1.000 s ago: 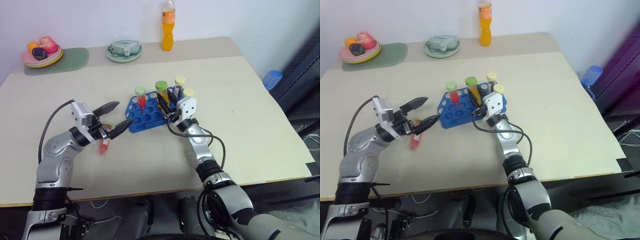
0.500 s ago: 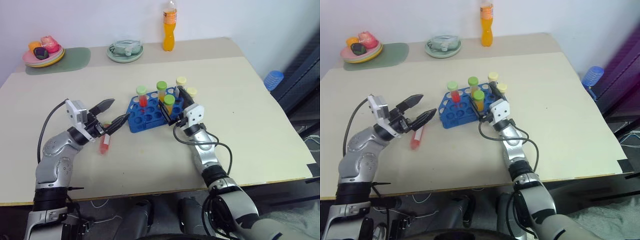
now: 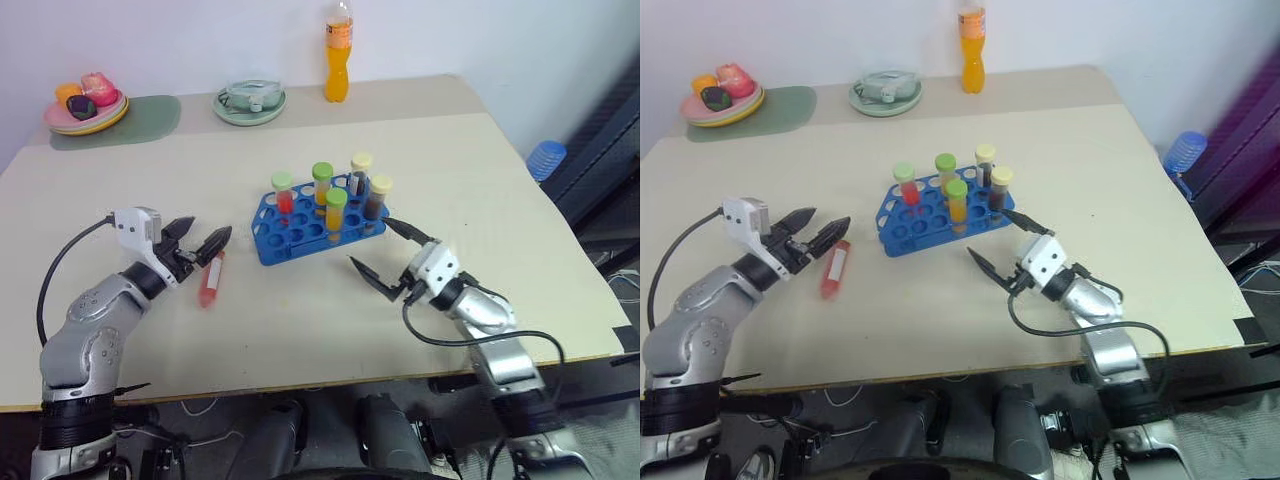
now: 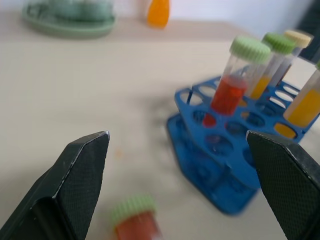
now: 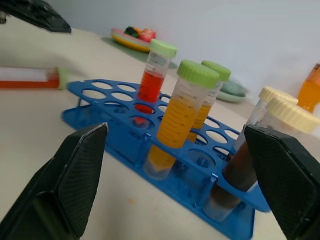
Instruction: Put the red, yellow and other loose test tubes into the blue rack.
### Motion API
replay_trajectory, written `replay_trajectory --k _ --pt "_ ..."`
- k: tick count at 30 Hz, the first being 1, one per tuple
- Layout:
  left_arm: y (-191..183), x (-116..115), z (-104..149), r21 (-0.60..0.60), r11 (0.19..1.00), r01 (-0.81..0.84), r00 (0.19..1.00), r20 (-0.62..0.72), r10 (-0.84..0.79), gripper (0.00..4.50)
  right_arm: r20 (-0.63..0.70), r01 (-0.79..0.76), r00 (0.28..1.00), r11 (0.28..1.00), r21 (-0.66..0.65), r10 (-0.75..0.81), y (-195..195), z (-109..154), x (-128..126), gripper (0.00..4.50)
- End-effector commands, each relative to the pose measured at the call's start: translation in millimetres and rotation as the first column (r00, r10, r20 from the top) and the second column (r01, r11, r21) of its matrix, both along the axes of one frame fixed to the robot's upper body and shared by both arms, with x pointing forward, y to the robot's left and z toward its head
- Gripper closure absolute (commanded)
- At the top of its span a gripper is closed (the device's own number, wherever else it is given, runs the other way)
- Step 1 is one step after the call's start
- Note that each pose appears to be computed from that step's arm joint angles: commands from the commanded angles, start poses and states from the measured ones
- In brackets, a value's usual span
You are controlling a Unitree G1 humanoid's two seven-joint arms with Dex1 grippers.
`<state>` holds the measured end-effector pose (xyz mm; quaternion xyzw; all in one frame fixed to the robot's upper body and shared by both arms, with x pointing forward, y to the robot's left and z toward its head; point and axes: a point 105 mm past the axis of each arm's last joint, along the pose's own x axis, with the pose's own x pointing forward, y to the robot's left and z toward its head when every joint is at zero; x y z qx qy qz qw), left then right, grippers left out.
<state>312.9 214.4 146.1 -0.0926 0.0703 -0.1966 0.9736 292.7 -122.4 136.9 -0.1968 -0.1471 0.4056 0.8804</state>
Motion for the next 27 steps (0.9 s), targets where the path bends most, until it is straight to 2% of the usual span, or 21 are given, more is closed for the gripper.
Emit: replay_trajectory --k 1,2,4,10,19,27 --pt "9.6 -15.7 -13.4 0.076 0.994 -0.084 0.94 -0.325 0.104 0.0 -0.012 -0.109 0.994 0.994 -0.021 0.109 -5.3 27.8 -21.0 0.06" --pt "10.0 -18.1 -16.7 0.105 0.992 -0.073 0.91 -0.4 0.109 0.0 -0.038 -0.141 0.989 0.989 -0.032 0.14 -7.1 31.6 -26.4 0.06" --pt "4.1 -13.3 -10.8 0.074 0.995 -0.066 0.887 -0.453 0.093 0.0 -0.067 -0.176 0.983 0.983 -0.044 0.173 -10.4 42.4 -32.2 0.06" --pt "-1.0 -3.1 -4.1 0.119 0.991 -0.067 0.864 -0.49 0.118 0.0 -0.075 -0.218 0.974 0.975 -0.036 0.215 -5.8 65.2 -33.2 0.06" --pt "-7.9 23.9 -15.9 0.195 0.965 -0.174 0.76 -0.597 0.257 0.0 -0.081 -0.231 0.97 0.972 -0.043 0.227 -4.8 62.0 -31.5 0.06" --pt "-14.6 28.4 -39.6 0.257 0.944 -0.208 0.64 -0.694 0.33 0.0 -0.091 -0.235 0.969 0.971 -0.037 0.231 -2.6 63.2 -34.0 0.06"
